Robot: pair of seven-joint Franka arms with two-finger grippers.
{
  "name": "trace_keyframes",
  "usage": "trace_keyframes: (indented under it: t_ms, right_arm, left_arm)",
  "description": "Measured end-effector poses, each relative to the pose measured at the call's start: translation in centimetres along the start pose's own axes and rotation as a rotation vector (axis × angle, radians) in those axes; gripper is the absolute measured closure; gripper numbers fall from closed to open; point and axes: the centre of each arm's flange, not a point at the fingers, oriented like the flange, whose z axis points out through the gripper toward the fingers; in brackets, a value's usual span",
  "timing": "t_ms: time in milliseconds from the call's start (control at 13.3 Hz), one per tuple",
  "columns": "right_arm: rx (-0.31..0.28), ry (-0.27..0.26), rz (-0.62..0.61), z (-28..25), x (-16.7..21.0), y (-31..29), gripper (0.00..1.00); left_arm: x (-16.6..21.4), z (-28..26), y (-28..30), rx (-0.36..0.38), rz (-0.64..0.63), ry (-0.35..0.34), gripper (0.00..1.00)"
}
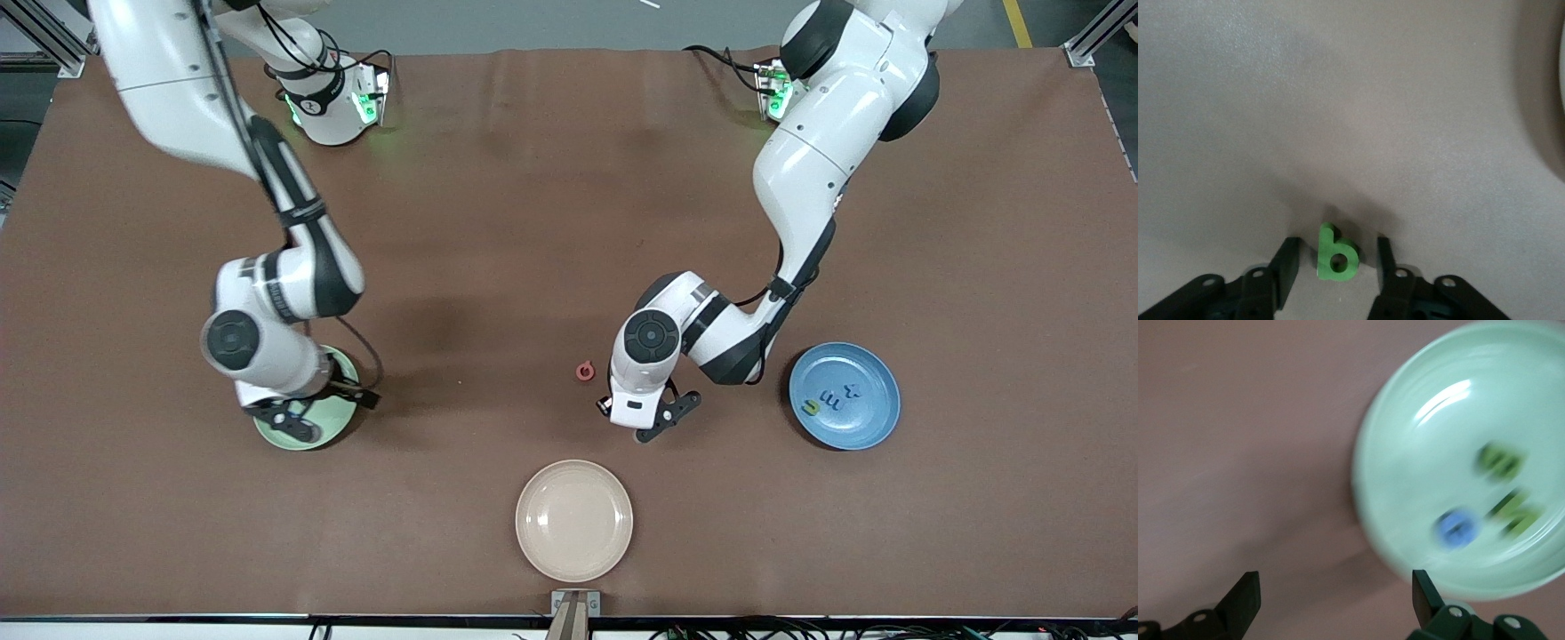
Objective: Sort upper and lower case letters into plates
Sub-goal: 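Carry the b to the blue plate while the right gripper grasps pink Q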
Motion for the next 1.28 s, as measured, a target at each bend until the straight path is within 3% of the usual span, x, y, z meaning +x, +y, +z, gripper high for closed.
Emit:
trace_keyframes:
  t_ms: [301,751,1052,1277]
  right_arm:
    - [0.021,0.015,0.196,0.0,-9.7,-11.3,0.00]
    - [0.057,0.008,0.461,2.4,-15.8,-20.3,0.00]
    - [0.109,0.007,0.516,5.7,-19.6,-24.5,0.00]
    - [0.146,0.007,0.534,6.7,-20.3,-25.8,0.00]
  left_arm:
    - [0.3,-0.3,0.1,-0.005,-0.003,0.005,0.73]
    - [4.4,-4.5,-0.6,-0.032,0.010,0.048,0.73]
    - [9.4,-10.4,-4.2,0.027,0.111,0.070,0.73]
    - [12.1,-12.1,-8.0,0.061,0.193,0.066,0.73]
